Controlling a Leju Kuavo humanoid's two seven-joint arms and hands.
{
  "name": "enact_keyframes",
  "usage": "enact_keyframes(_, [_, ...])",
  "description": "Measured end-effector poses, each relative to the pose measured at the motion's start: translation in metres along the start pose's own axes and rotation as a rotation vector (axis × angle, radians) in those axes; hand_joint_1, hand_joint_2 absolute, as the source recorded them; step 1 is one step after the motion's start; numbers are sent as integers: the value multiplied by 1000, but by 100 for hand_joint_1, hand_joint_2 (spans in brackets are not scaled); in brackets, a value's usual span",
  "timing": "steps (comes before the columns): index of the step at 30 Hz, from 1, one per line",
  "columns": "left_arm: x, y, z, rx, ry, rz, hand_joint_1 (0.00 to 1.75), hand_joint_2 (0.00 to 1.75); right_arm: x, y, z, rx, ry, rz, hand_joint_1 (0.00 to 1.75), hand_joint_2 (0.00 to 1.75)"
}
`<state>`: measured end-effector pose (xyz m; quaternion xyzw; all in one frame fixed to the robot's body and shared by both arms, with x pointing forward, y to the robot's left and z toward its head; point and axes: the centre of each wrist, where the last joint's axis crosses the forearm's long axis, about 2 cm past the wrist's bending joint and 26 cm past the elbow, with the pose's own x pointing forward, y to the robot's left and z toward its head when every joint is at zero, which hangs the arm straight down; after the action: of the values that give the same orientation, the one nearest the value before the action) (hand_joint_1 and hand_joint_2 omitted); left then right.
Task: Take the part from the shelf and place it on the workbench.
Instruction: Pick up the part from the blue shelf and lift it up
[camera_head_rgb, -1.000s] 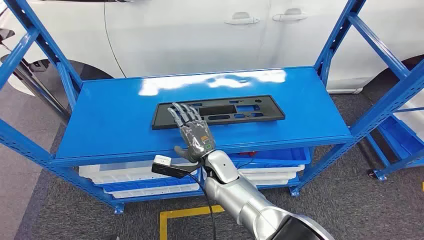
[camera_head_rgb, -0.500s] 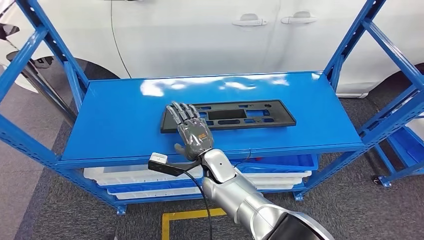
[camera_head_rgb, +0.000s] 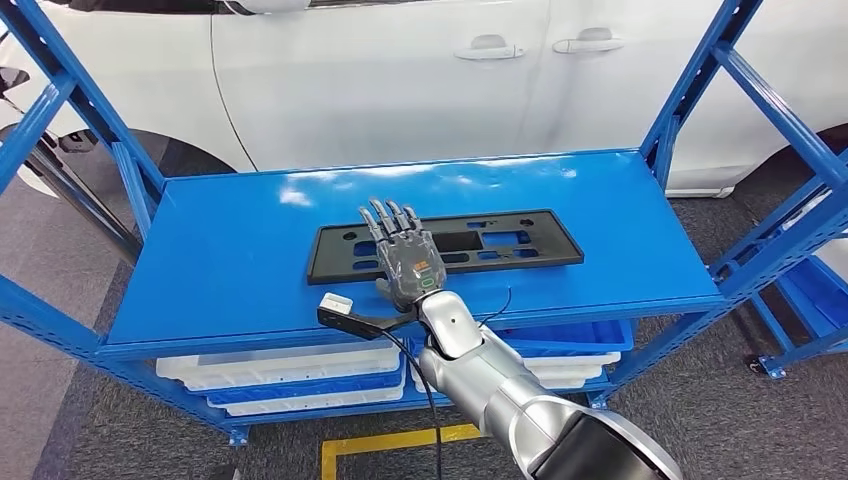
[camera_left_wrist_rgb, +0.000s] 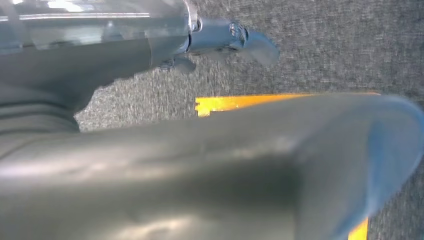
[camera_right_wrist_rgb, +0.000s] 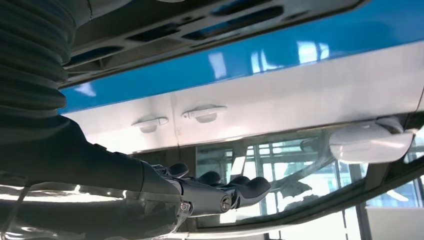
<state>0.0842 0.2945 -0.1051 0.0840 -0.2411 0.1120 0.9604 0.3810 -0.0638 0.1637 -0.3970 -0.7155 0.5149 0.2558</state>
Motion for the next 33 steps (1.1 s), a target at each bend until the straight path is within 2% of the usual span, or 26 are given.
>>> enact_keyframes(9, [4,0,-1,0,-14,-5,0,0,-6,7,7,86,-41,90,0,175])
enact_keyframes(14, [1,1,-1,-4,-11,-5,0,0,-20,17,18,172,-48,176,0,175])
enact_keyframes(21, [2,2,-1,-12,-18,-4,0,0,-37,19,22,218,-41,257,0,175])
enact_keyframes(32, [0,4,0,-13,-28,-7,0,0,-66,20,28,281,39,386,0,175])
enact_keyframes(33, [-1,3,0,-13,-28,-8,0,0,-68,20,28,284,43,389,44,175])
